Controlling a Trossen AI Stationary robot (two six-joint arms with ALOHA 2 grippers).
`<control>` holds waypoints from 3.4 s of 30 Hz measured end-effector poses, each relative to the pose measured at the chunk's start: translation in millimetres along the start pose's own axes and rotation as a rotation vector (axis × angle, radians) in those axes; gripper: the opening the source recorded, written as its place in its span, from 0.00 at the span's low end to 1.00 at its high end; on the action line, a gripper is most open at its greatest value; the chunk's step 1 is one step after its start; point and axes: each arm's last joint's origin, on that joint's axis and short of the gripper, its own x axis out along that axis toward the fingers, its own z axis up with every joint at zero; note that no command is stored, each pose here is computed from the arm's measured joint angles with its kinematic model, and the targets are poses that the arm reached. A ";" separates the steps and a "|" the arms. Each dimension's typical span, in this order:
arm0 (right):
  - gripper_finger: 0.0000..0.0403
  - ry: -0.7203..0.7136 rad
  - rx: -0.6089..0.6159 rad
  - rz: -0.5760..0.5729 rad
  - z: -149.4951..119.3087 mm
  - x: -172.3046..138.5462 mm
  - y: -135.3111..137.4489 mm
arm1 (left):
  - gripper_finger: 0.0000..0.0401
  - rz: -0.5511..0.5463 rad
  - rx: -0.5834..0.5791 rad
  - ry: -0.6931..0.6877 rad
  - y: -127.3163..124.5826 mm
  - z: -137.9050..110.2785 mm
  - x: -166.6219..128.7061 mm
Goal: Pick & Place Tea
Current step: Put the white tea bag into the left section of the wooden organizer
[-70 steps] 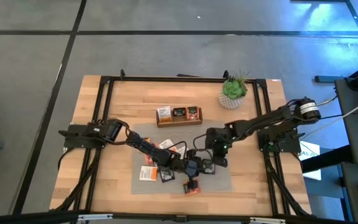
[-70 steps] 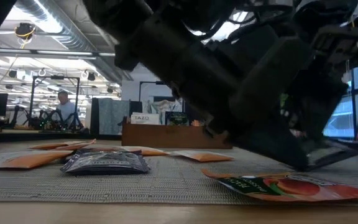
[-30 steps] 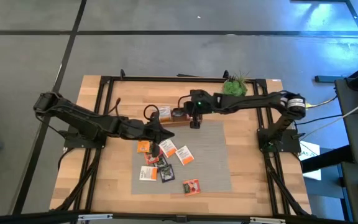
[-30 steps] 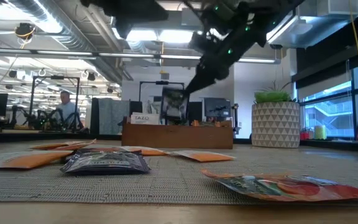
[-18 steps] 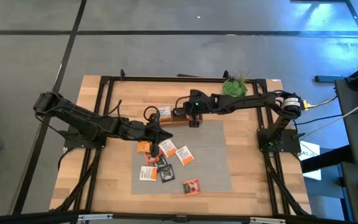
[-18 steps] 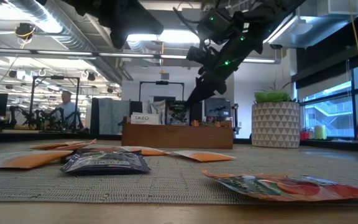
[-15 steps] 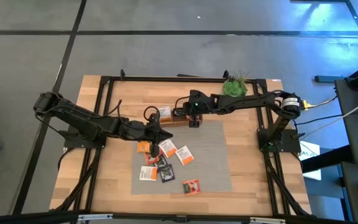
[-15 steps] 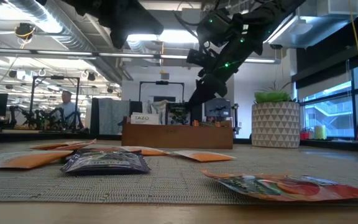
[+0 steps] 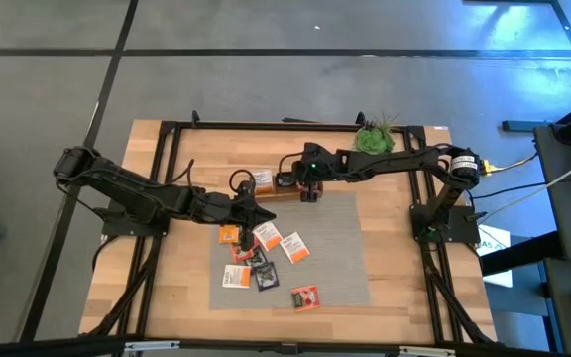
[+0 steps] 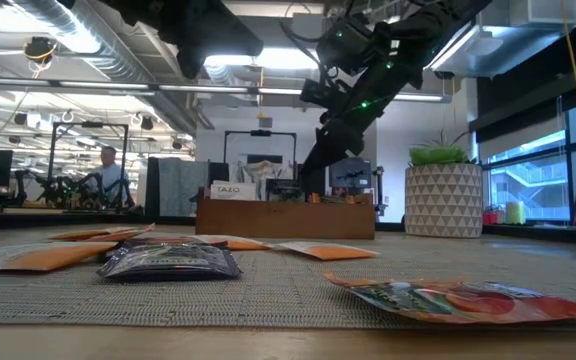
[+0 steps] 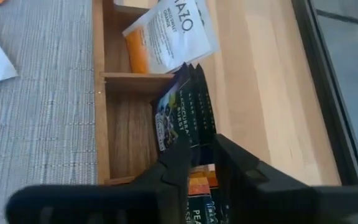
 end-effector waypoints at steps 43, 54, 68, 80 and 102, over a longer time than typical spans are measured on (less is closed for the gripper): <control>0.47 0.114 0.207 0.655 -3.2 -8.4 73.1 | 0.03 -0.117 -0.075 0.317 -83.4 -117.8 147.8; 0.47 0.192 0.220 0.702 -18.1 15.8 83.2 | 0.02 -0.054 -0.103 0.280 -89.3 -117.5 143.3; 0.47 0.181 0.218 0.694 -17.2 16.4 83.0 | 0.03 0.131 -0.082 0.251 -98.0 -109.9 121.3; 0.47 0.128 0.218 0.688 -12.3 17.5 82.1 | 0.02 0.140 -0.075 0.259 -96.9 -119.5 126.4; 0.47 0.265 0.490 0.810 -22.9 35.4 93.1 | 0.03 0.113 -0.110 0.293 -93.1 -129.5 134.7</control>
